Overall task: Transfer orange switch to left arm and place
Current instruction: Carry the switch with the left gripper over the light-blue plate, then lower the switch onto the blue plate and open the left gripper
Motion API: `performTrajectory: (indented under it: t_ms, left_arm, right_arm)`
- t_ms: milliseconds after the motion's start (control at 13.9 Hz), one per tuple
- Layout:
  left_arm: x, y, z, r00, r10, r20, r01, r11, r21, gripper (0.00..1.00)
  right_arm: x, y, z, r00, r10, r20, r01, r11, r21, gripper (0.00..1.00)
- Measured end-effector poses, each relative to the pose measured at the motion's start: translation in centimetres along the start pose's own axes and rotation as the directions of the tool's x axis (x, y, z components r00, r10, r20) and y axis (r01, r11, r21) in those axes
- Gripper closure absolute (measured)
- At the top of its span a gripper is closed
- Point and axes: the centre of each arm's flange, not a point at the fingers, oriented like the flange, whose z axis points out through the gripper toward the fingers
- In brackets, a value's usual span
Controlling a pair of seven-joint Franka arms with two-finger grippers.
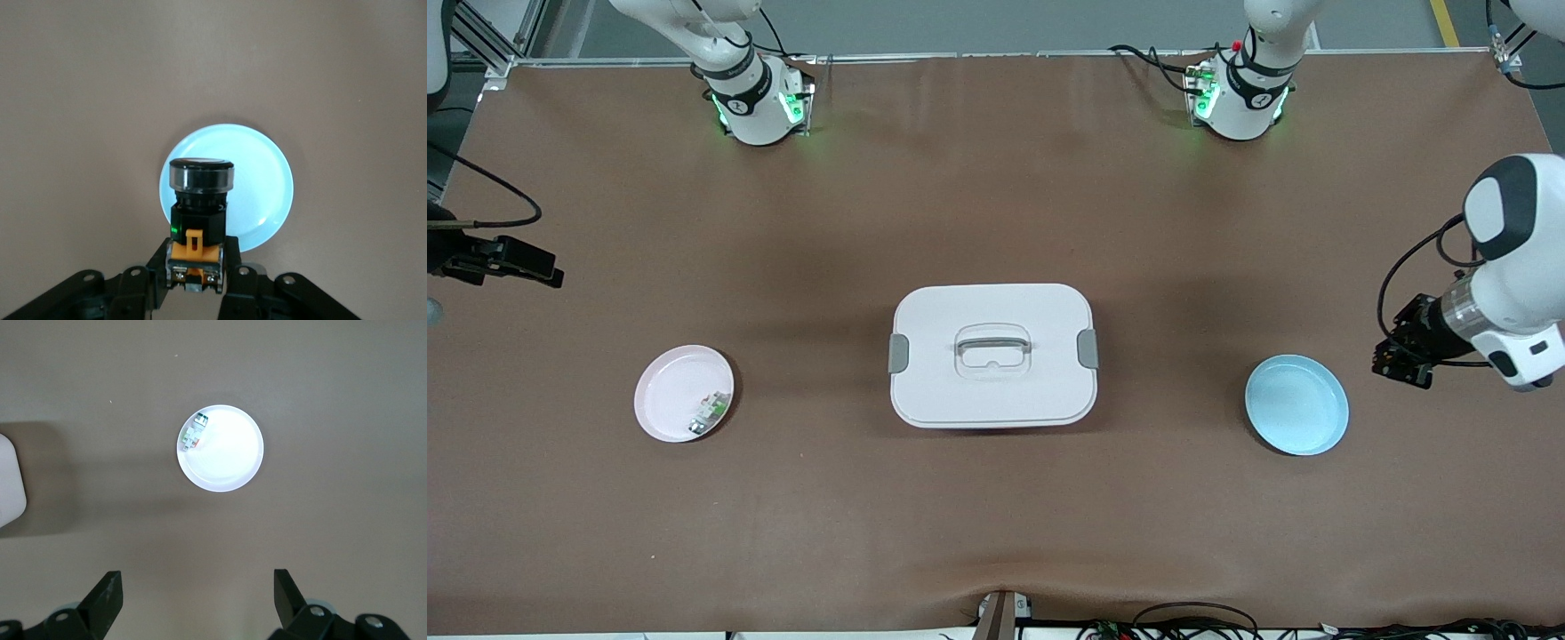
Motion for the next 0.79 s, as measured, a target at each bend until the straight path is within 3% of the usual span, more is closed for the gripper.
performTrajectory:
  t_ms: [360,792]
  left_arm:
    - [-2.7,1.7,5.9,0.993,-0.085,-0.080,0.089,0.995,0.049,0.65]
    - [-2.4,1.9,11.7,0.985,-0.156,-0.079,0.162,0.984,0.069,0.65]
  right_arm:
    - [-1.6,-0.1,-1.3,0.998,-0.054,-0.043,0.054,0.999,-0.003,0.00]
    - [-1.7,-0.1,-3.4,0.994,-0.061,-0.095,0.061,0.998,-0.006,0.00]
